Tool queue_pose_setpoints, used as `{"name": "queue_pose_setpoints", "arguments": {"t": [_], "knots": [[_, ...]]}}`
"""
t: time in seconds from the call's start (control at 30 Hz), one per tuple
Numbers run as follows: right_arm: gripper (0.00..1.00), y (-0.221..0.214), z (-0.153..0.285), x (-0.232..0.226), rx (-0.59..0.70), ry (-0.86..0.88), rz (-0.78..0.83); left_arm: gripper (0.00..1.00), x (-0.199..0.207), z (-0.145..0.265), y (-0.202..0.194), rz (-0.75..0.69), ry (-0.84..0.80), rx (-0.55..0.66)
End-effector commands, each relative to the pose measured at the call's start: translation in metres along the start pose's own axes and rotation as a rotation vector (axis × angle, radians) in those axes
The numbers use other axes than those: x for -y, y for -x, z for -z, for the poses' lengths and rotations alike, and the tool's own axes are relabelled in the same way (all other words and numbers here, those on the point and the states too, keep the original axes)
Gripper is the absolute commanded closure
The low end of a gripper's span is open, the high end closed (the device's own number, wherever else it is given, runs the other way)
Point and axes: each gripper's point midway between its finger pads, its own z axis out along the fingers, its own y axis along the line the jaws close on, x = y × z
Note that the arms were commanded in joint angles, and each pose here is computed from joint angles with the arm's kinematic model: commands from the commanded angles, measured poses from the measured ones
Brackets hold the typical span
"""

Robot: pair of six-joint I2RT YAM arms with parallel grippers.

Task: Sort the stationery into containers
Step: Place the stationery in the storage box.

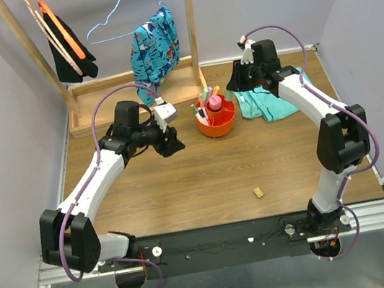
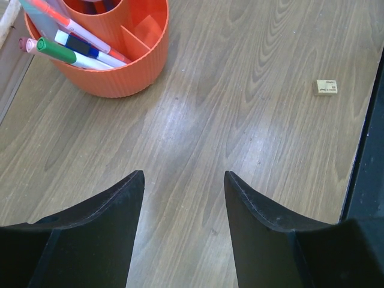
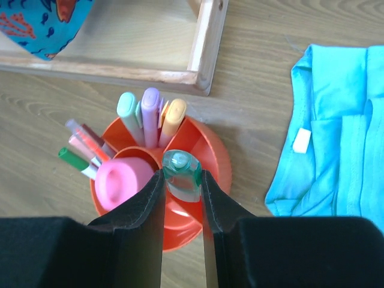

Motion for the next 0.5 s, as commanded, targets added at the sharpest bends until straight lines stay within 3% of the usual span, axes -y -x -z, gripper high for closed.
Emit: {"name": "queue_pose_setpoints", "arguments": {"t": [0.0, 0.47], "knots": [[0.8, 0.019, -0.014, 0.005, 0.058, -0.026, 0.04, 0.35, 0.001, 0.005, 0.006, -0.003, 0.0, 0.029], [0.77, -0.022, -0.029, 0.001, -0.026, -0.021, 0.034, 0.35, -0.004, 0.004, 0.006, 0.011, 0.006, 0.031]]}}
